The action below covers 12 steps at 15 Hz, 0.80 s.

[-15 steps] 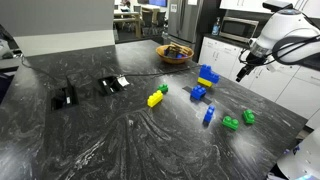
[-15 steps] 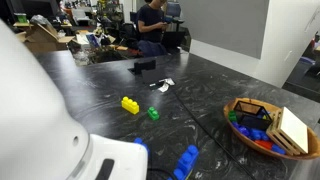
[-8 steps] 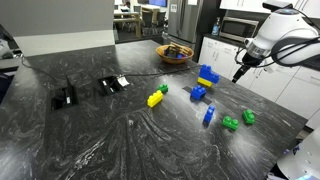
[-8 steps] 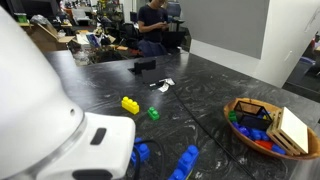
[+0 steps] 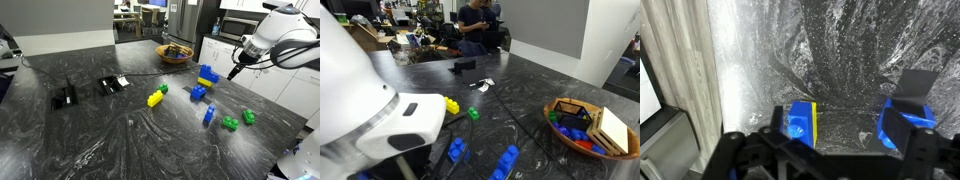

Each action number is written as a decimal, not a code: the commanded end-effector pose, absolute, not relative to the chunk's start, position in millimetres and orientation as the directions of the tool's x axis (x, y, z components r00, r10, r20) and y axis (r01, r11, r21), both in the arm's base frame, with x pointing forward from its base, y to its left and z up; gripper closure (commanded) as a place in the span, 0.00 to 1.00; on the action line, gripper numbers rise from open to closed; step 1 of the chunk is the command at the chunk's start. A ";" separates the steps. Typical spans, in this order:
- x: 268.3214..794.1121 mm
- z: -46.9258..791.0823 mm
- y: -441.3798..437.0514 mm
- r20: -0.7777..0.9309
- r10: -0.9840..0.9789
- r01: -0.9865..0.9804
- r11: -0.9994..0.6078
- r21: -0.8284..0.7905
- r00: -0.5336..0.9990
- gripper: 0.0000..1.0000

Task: Move a blue block to the right then move a green block forward

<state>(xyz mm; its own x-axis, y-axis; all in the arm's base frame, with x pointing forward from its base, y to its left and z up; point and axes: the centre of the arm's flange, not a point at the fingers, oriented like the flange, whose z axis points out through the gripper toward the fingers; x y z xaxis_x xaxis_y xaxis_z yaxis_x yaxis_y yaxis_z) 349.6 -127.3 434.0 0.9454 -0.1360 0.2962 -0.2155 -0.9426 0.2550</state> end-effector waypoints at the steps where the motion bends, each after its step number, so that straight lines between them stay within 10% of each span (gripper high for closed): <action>1: 349.7 434.1 -127.2 0.296 -0.136 -0.215 -0.943 0.255 0.945 0.00; 12: 397.0 395.7 -2.0 0.201 0.093 0.082 -0.995 0.063 0.975 0.00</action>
<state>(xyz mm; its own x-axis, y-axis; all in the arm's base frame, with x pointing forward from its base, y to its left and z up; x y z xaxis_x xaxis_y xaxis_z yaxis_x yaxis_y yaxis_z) 397.6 -1.6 395.3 0.9753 0.0939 0.1999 0.0827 -0.9946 0.0634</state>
